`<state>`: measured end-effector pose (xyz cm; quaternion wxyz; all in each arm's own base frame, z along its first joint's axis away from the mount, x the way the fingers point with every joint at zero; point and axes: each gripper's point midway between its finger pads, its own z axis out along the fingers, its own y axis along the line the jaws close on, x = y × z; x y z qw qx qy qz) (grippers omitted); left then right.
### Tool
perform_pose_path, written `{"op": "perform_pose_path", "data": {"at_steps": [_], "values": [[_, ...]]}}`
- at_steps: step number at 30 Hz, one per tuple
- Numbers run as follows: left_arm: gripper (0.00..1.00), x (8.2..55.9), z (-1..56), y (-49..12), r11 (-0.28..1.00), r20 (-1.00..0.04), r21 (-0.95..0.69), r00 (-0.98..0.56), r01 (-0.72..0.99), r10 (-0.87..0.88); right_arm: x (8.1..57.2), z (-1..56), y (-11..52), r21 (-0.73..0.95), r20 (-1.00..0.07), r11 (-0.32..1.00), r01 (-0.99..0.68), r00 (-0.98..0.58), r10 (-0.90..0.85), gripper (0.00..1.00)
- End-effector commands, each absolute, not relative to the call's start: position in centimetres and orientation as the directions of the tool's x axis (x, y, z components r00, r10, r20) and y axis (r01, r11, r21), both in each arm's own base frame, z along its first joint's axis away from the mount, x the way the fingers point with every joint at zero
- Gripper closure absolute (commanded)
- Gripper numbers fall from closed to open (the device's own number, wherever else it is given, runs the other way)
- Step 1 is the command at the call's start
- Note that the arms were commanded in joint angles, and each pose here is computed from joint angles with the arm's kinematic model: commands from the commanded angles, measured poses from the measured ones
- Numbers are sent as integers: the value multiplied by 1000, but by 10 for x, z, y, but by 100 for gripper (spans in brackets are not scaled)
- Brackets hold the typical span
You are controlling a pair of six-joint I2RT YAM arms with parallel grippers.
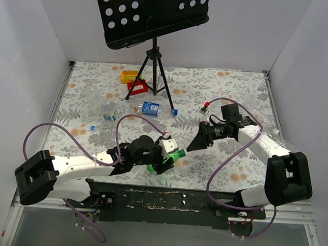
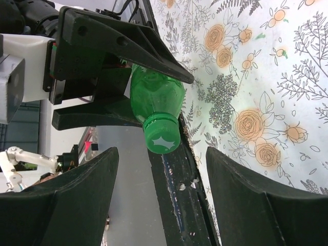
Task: Unscrew the bottle caps
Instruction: Unscrew the bottle cap from the plastic bottle.
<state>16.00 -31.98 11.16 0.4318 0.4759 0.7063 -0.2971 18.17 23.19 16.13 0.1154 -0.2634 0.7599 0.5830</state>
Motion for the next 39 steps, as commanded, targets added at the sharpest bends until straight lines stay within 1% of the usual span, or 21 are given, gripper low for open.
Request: {"op": "perform_pose_path", "data": {"at_steps": [1,7,11,14,18,21,24,26,27,28,29,32,35,36,37,38,39], "values": [[90,169,136,-334,370,-923,20,-125,929,365,177,161,239,835,-477,149,-530,-831,-288,24],[90,173,134,-338,376,-922,25,-124,926,367,173,157,244,837,-468,145,-528,-827,-312,27],[90,174,134,-339,377,-922,25,-124,926,367,171,154,246,840,-459,147,-523,-828,-323,32],[90,174,133,-340,376,-922,25,-124,926,367,173,155,248,839,-461,142,-525,-826,-325,41],[90,174,132,-341,373,-921,23,-125,928,368,173,156,249,840,-461,138,-525,-824,-330,50],[90,173,131,-340,370,-920,20,-128,929,370,173,157,249,840,-461,139,-525,-824,-330,64],[90,170,130,-340,361,-921,6,-135,932,364,173,160,248,810,-516,107,-577,-787,-338,77],[90,164,132,-340,343,-927,-12,-139,939,348,173,162,247,779,-559,90,-621,-752,-348,83],[90,162,136,-340,333,-933,-23,-140,943,332,173,163,246,748,-597,77,-659,-719,-356,89],[89,158,135,-338,321,-935,-43,-152,946,322,173,162,244,717,-627,73,-693,-687,-369,91],[90,155,138,-337,306,-937,-75,-172,949,303,171,164,243,681,-669,41,-731,-643,-373,94],[90,144,149,-331,229,-944,-166,-222,959,244,164,172,240,544,-788,-63,-836,-484,-381,99],[90,138,162,-321,143,-942,-251,-276,957,193,152,181,235,323,-896,-199,-925,-231,-380,98],[89,134,166,-318,105,-939,-276,-292,955,184,147,184,234,221,-925,-253,-942,-120,-360,98],[89,127,171,-317,48,-938,-294,-298,954,178,146,189,233,68,-948,-307,-949,35,-316,98],[89,126,173,-315,27,-935,-310,-310,950,175,149,192,233,-83,-946,-329,-941,178,-272,97],[89,123,175,-314,2,-932,-321,-316,947,175,156,189,235,-196,-924,-313,-929,282,-257,98]]}}
